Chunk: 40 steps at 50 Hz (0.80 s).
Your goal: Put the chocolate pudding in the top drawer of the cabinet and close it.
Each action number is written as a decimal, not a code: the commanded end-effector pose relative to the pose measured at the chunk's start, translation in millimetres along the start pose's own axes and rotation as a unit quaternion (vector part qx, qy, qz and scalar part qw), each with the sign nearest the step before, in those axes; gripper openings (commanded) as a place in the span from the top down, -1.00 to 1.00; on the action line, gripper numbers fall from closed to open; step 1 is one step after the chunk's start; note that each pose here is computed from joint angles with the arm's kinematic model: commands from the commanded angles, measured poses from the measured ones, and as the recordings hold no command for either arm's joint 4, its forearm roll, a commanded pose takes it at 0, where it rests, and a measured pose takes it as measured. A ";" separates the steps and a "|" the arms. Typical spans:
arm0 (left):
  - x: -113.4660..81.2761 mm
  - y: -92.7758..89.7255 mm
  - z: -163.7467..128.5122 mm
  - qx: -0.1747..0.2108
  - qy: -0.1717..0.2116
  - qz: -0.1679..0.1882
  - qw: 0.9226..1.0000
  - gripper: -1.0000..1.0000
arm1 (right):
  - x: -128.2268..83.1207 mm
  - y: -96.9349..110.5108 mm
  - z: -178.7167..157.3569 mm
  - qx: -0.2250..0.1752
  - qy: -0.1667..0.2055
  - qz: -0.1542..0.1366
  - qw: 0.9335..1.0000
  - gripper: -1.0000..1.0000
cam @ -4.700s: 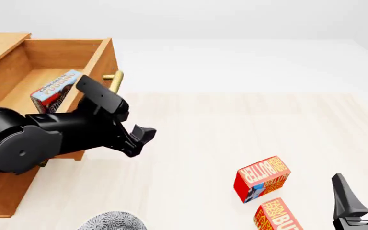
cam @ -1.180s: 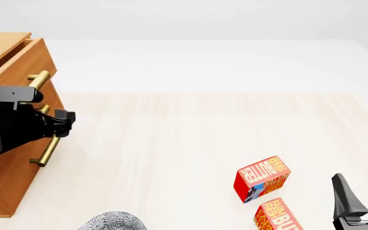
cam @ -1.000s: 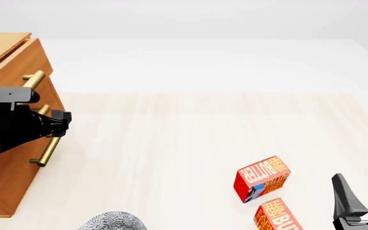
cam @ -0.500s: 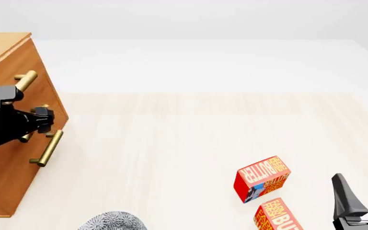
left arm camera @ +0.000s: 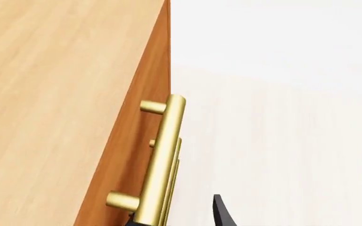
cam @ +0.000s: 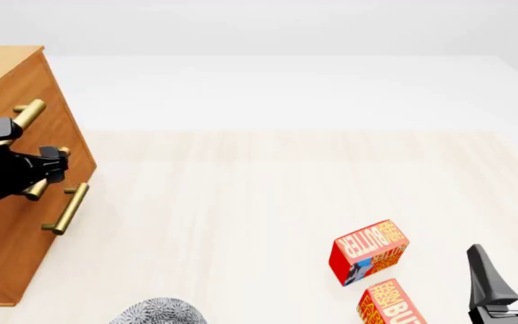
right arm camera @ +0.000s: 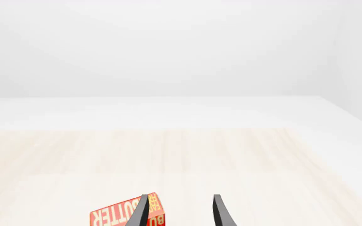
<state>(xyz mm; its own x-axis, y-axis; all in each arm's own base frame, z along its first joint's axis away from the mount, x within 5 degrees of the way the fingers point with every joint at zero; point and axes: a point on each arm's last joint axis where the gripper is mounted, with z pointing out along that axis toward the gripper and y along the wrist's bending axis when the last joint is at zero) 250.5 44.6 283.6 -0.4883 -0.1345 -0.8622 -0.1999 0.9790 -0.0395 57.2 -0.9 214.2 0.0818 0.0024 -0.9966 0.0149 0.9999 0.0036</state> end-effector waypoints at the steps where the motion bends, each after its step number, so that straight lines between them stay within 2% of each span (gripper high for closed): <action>1: -3.5 47.9 -6.5 -0.081 0.000 -0.064 0.995 -1.00 | 0.0 0.0 0.0 0.000 0.000 0.000 1.000 -1.00; 14: -31.8 33.3 -64.9 -0.069 -0.057 -0.027 0.996 -1.00 | 0.0 0.0 0.0 0.000 0.000 0.000 1.000 -1.00; 25: -51.0 13.9 -118.3 -0.036 -0.093 -0.009 0.995 -1.00 | 0.0 0.0 0.0 0.000 0.000 0.000 1.000 -1.00; 35: -58.3 5.1 -141.0 -0.016 -0.114 -0.001 0.993 -1.00 | 0.0 0.0 0.0 0.000 0.000 0.000 1.000 -1.00; 36: -58.5 -2.1 -142.2 0.006 -0.111 -0.009 0.994 -1.00 | 0.0 0.0 0.0 0.000 0.000 0.000 1.000 -1.00; 37: -59.6 -3.4 -145.1 0.010 -0.113 -0.008 0.994 -1.00 | 0.0 0.0 0.0 0.000 0.000 0.000 1.000 -1.00; 40: -61.0 -3.0 -156.7 0.007 -0.124 0.007 0.992 -1.00 | 0.0 0.0 0.0 0.000 0.000 0.000 1.000 -1.00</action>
<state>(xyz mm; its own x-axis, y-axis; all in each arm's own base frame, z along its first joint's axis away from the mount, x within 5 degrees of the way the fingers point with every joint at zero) 172.4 35.1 389.1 -0.3232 -0.1321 -0.9371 -0.2143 0.9747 -0.0635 57.2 -0.9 214.2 0.0818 0.0024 -0.9966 0.0149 0.9999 0.0037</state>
